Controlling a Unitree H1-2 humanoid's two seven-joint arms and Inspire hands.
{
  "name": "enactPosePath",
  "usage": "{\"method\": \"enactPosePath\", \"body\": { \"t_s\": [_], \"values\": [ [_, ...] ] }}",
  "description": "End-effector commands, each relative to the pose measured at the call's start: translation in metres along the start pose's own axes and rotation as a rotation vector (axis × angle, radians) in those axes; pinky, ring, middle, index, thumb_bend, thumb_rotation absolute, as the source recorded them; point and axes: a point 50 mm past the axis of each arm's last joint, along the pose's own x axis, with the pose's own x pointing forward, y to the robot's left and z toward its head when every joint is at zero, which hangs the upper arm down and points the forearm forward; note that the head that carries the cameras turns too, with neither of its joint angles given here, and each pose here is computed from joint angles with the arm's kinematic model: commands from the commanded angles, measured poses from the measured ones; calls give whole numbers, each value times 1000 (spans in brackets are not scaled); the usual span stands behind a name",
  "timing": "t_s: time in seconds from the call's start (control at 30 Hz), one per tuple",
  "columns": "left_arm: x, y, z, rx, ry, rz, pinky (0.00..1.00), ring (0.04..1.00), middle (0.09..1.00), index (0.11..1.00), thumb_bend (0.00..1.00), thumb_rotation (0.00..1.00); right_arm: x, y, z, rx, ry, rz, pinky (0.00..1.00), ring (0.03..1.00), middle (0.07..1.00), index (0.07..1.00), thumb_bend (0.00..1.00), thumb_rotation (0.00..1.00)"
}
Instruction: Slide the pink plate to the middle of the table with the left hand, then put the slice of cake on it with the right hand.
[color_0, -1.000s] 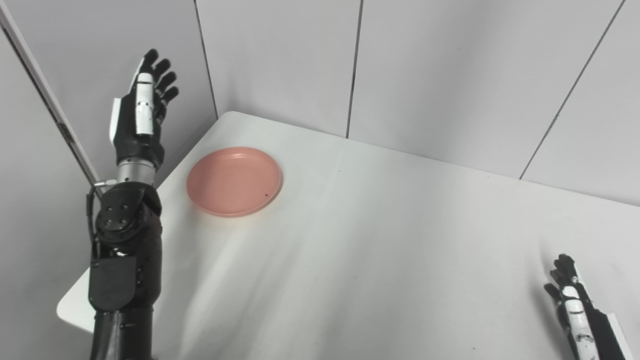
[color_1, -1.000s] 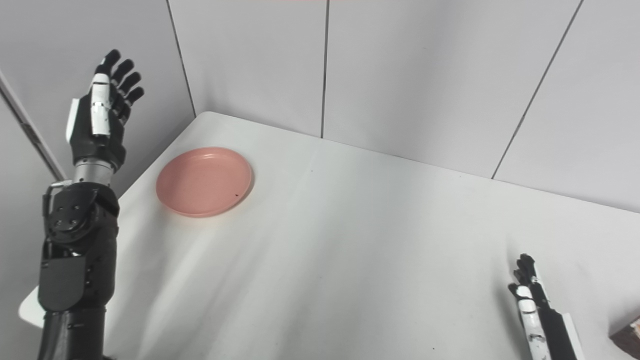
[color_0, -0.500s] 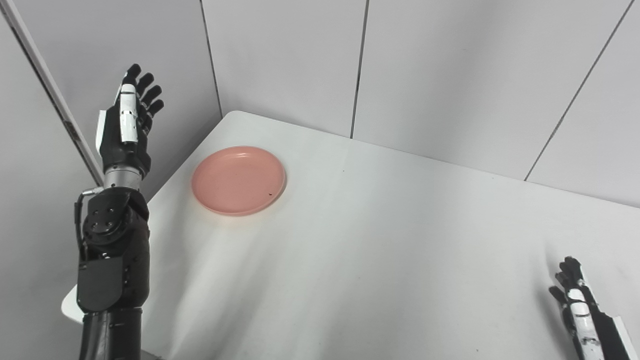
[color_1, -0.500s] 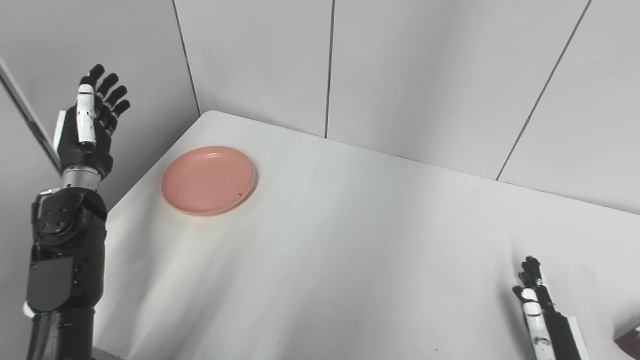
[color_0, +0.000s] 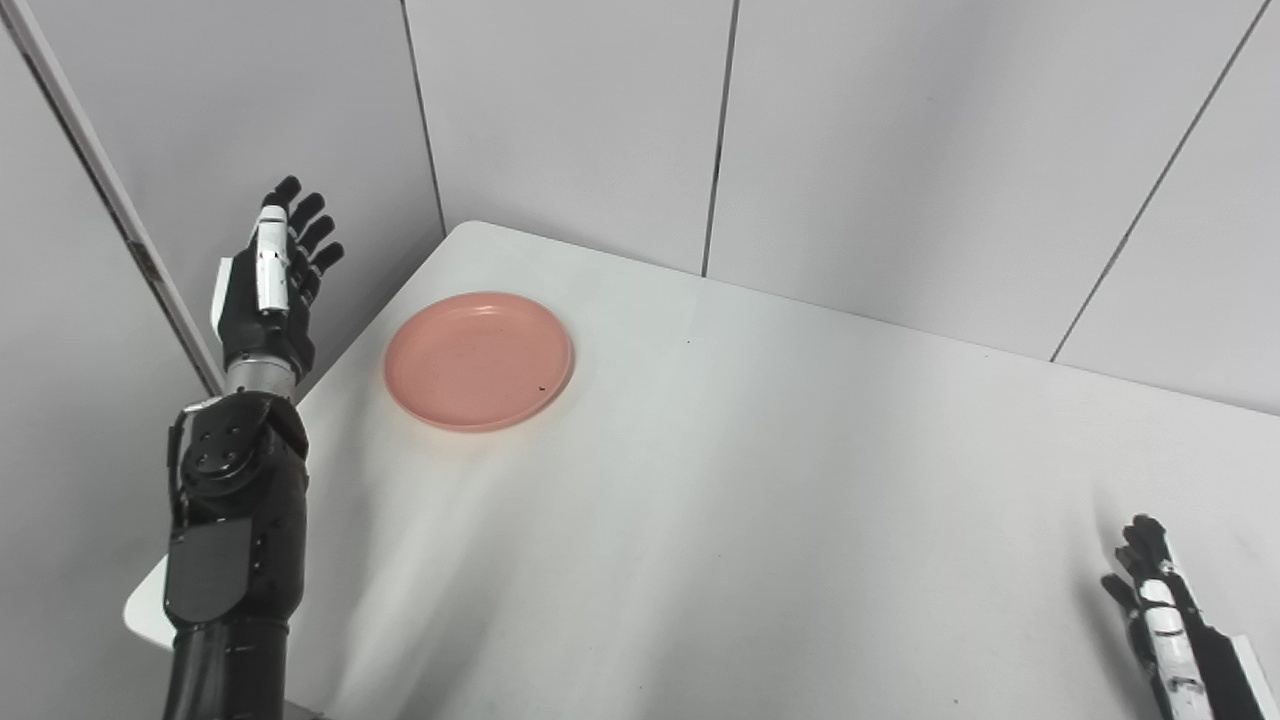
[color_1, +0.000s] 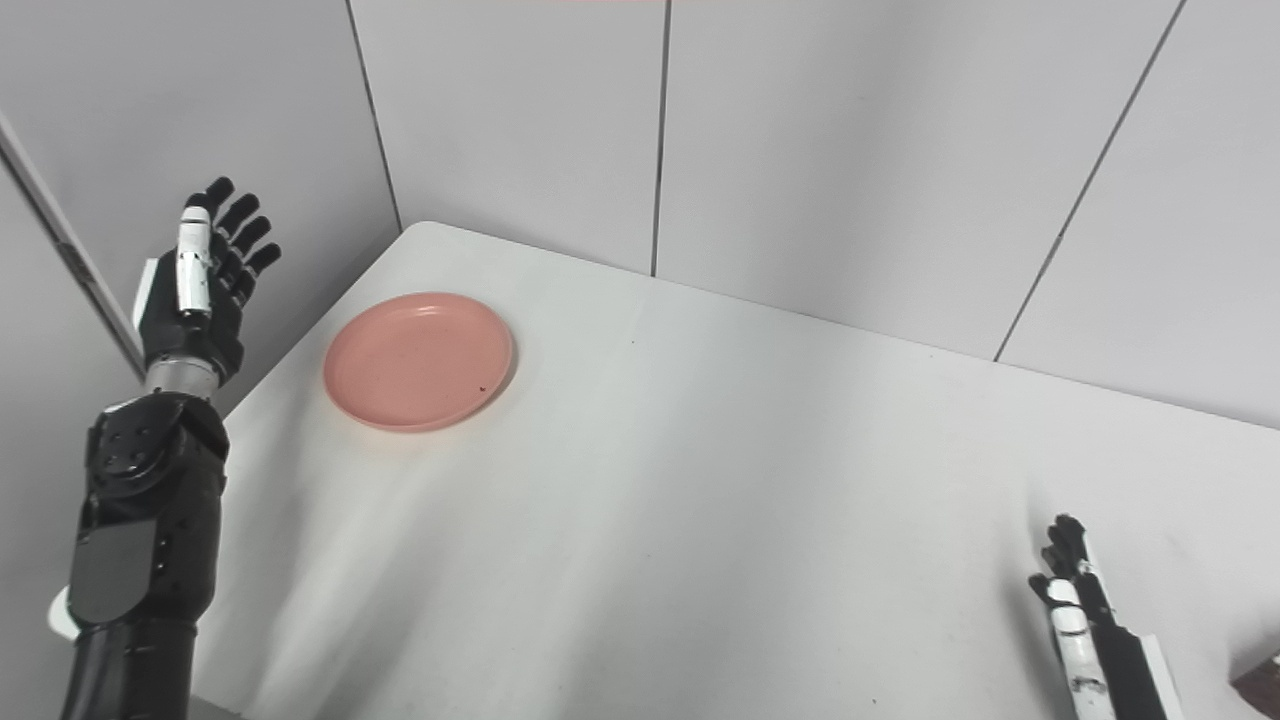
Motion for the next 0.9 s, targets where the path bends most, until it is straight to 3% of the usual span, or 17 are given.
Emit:
{"method": "enactPosePath", "body": {
  "t_s": [0.0,0.07,0.27,0.87],
  "values": [
    [8,1,15,21,-67,-6,888,912,917,902,328,982,-4,-11,3,-14,11,-18,1000,1000,1000,992,232,1000],
    [9,1,10,16,-55,-8,893,915,924,907,321,952,-4,-11,3,-12,10,-18,1000,1000,1000,991,224,1000],
    [10,2,-2,3,-22,-7,892,917,929,904,303,998,-4,-11,4,-7,10,-21,1000,1000,1000,992,217,1000],
    [8,0,-31,-8,61,8,907,918,928,920,327,1000,-6,-12,5,-10,14,-23,1000,1000,996,986,212,1000]
  ]
}}
